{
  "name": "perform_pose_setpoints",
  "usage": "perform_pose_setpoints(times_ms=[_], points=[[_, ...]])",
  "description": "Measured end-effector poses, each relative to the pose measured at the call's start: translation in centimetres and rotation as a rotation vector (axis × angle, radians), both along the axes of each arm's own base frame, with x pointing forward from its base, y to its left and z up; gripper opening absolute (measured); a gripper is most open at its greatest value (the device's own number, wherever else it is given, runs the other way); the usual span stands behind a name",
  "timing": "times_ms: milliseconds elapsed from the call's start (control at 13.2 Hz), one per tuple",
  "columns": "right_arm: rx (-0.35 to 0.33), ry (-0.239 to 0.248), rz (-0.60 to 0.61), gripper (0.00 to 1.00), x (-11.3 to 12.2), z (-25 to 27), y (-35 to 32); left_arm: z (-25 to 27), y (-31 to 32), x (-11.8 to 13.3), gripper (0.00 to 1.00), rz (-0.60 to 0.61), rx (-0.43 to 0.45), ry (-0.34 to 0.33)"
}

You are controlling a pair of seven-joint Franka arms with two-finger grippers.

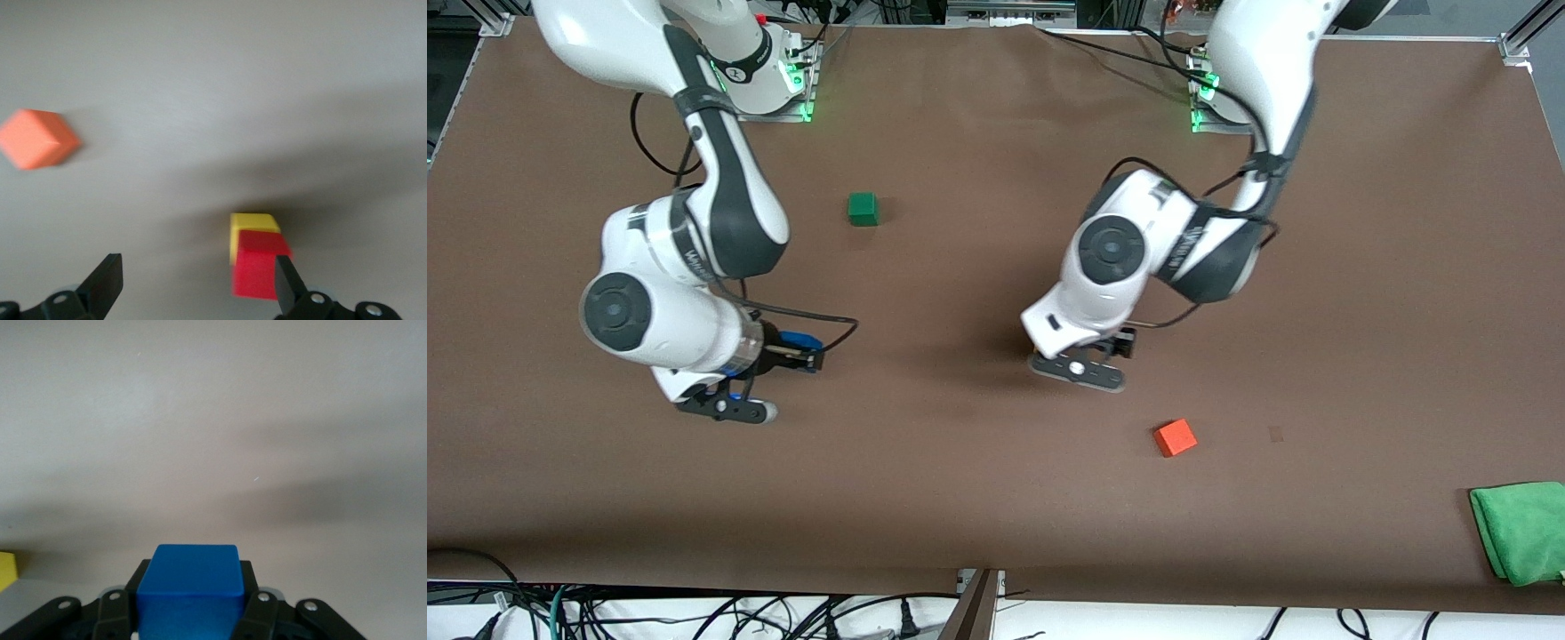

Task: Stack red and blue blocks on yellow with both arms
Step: 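Withdraw the left gripper while the right gripper carries the blue cube over the stack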

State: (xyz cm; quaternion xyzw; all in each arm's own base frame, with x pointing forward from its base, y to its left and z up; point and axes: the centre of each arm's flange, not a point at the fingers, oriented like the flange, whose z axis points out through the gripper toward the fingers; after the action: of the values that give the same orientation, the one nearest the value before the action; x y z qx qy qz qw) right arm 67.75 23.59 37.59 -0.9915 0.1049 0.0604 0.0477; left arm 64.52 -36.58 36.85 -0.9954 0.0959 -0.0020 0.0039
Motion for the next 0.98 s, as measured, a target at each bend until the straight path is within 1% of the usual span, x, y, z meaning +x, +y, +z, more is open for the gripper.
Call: perform_pose_setpoints(times_ms=[151,227,303,454,529,756,983], points=[[-0.017,0.019,-0.083,0.55,-1.6,-0.4,4.3,4.7,4.9,2.5,1.00,0.075,-0.022,-0.051],[-0.024,0.020,-0.127,0.55,-2.5,-0.7,6.8,7.2,7.6,3.3,1.00,0.113,-0.030,-0.076],[-0.025,0.010,-0.174,0.55,-3.4,-1.1,9.4,9.6,10.7,3.8,1.00,0.154,-0.027,-0.081],[-0.017,-0.018,-0.259,0.55,-5.2,-1.8,14.7,13.7,16.8,3.6,1.00,0.199,-0.002,-0.052],[-0.011,-0.026,-0.297,0.55,-6.1,-1.9,17.3,15.5,19.1,3.3,1.00,0.195,0.006,-0.045],[0.014,-0.050,-0.375,0.55,-8.0,-1.7,23.8,19.6,25.2,1.5,1.00,0.202,0.041,0.005],[0.044,-0.077,-0.417,0.55,-9.4,-2.7,27.8,22.9,32.4,0.3,1.00,0.232,0.042,0.004]])
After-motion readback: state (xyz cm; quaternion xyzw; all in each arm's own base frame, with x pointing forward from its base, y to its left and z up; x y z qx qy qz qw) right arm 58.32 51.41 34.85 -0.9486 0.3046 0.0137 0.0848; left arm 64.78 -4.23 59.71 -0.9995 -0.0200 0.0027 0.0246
